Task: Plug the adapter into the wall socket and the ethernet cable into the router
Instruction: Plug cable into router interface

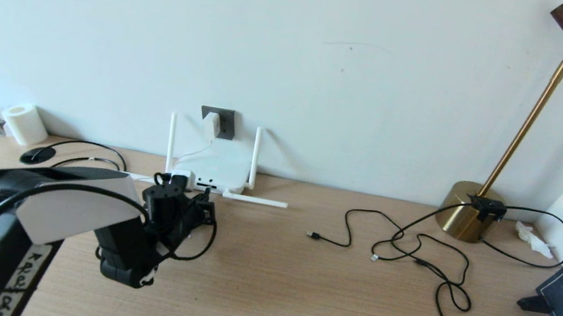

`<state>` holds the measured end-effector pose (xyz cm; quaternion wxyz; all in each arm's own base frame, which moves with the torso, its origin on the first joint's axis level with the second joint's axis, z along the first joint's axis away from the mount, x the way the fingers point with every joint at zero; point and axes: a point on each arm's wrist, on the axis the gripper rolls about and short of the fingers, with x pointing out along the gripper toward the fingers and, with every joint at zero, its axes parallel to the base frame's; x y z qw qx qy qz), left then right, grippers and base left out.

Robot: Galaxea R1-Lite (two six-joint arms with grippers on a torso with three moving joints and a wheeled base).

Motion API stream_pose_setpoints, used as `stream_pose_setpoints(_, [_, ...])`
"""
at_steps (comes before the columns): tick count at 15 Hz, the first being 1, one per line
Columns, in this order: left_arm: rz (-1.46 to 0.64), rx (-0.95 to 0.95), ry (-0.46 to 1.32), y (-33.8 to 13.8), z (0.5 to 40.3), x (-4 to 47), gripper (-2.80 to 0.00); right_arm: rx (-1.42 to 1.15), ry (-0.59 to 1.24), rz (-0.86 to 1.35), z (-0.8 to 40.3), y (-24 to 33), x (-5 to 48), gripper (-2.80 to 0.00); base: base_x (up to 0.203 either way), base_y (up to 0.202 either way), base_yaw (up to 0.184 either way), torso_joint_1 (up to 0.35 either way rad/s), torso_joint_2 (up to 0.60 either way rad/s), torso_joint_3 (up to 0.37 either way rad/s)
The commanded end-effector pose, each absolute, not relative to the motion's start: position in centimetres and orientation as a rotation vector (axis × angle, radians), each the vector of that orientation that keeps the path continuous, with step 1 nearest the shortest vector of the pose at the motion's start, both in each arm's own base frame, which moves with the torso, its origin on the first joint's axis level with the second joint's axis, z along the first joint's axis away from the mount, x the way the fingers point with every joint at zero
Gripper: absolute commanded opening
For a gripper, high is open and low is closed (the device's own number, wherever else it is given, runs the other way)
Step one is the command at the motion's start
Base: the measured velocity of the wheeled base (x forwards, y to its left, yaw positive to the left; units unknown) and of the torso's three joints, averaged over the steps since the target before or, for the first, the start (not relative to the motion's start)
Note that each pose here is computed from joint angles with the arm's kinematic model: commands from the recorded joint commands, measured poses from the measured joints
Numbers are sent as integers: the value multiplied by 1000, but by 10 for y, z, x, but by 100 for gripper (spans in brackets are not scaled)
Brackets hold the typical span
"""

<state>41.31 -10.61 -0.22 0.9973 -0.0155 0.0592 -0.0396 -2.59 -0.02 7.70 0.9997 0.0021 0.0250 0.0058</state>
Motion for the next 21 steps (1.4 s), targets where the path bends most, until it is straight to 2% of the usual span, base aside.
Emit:
stream_pose_setpoints(1, [-78,-34,110,-106,-1,413,-280,4,51,12,77,0,-26,0,0,0,0,0,0,0])
stream_pose_setpoints(21, [-80,-27,107,-107,-2,416,-280,4,51,12,77,0,-26,0,0,0,0,0,0,0])
